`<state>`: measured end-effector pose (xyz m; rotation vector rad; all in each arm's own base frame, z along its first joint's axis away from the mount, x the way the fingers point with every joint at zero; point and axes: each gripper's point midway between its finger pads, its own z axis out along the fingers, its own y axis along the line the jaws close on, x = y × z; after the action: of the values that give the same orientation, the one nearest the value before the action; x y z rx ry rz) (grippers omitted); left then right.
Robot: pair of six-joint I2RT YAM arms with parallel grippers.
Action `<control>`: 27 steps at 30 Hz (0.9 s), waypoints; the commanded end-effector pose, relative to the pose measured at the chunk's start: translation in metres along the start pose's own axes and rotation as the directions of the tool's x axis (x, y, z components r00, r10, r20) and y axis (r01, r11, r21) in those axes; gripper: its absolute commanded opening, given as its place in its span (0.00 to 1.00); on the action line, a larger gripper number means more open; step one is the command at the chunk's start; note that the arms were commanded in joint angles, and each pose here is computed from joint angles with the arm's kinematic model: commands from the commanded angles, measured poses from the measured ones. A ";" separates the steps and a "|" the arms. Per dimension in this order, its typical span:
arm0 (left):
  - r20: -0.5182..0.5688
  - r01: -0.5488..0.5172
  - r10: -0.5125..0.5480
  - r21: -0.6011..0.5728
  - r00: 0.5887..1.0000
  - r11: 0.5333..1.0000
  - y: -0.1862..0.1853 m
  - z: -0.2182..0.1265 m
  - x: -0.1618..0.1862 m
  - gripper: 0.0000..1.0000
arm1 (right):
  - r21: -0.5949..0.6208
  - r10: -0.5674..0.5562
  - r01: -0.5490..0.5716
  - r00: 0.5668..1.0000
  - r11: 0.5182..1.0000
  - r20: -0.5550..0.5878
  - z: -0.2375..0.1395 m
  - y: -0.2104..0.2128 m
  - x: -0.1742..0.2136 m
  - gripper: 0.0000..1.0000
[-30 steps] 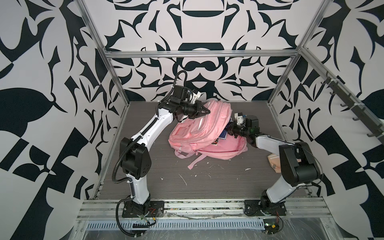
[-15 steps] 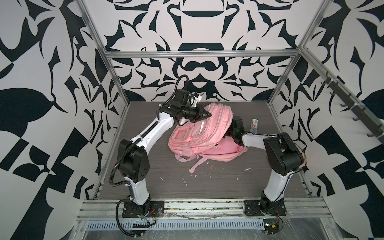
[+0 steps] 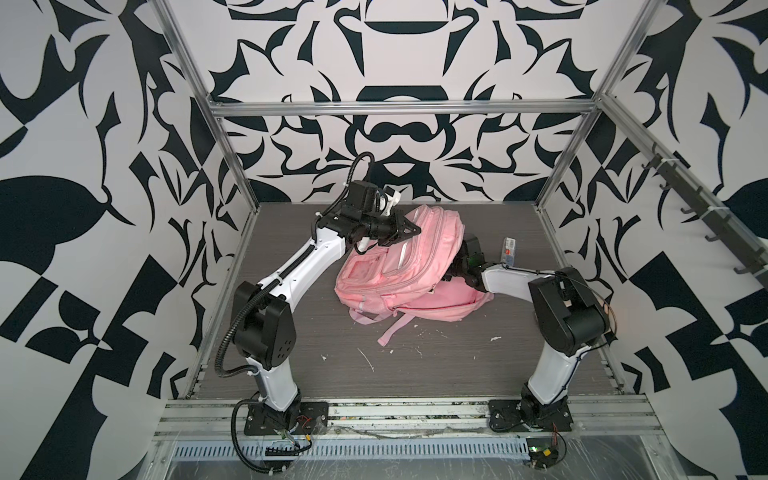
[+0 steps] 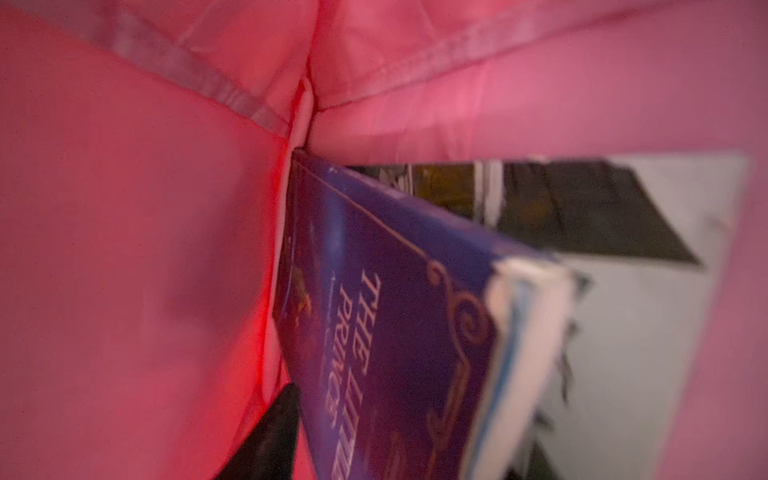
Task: Pack the student bag
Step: 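Release the blue book and withdraw the right gripper from the backpack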
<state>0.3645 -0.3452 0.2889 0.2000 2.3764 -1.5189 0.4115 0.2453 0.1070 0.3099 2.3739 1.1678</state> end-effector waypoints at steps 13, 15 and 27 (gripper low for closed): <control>0.100 -0.065 0.061 0.031 0.993 0.997 -0.006 -0.034 -0.022 0.00 | 0.107 -0.151 0.142 0.985 0.984 0.084 -0.086 0.024 -0.006 0.72; 0.099 -0.065 0.061 0.032 0.993 0.997 -0.004 -0.034 -0.022 0.00 | 0.130 -0.161 0.148 0.983 0.980 0.092 -0.097 0.022 -0.005 0.72; 0.105 -0.025 0.029 -0.035 0.994 0.999 0.023 -0.026 -0.029 0.00 | 0.278 -0.348 0.313 0.933 0.908 0.088 -0.186 0.018 0.023 0.73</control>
<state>0.3825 -0.3142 0.2768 0.1256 2.3676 -1.4680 0.3163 0.1525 0.2283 0.1240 2.2682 0.7843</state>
